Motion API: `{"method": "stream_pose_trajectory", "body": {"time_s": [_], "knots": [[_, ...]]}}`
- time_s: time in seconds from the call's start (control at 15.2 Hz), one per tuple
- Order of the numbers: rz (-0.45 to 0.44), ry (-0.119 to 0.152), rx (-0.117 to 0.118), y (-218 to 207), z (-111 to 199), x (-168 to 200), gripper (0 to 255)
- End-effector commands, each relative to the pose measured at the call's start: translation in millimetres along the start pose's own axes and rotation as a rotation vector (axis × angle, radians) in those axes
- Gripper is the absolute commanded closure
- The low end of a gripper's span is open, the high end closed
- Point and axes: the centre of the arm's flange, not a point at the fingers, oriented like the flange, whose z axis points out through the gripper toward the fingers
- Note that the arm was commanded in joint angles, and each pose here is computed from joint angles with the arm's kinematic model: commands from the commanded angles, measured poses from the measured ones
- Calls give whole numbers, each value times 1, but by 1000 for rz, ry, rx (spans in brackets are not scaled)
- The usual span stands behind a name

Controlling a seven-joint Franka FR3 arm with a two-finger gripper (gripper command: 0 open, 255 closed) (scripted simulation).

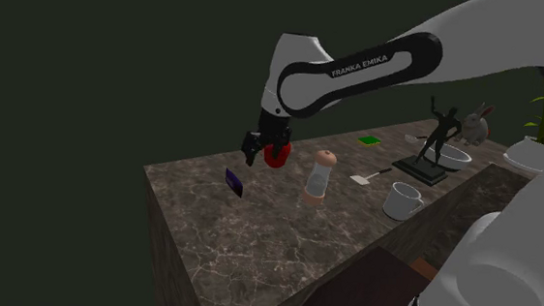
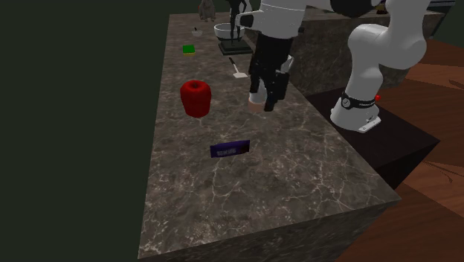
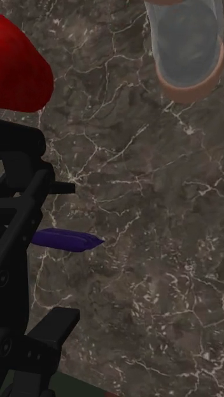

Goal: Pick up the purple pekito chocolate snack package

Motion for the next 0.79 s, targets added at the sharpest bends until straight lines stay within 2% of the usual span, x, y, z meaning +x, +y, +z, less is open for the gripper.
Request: {"method": "stream_pose_trajectory", "body": {"time_s": [0.0,0.53,0.73], "knots": [[22,-2,-4,-4,21,17,0],[102,-13,-19,-23,101,84,0],[102,-13,-19,-23,116,82,0]]}}
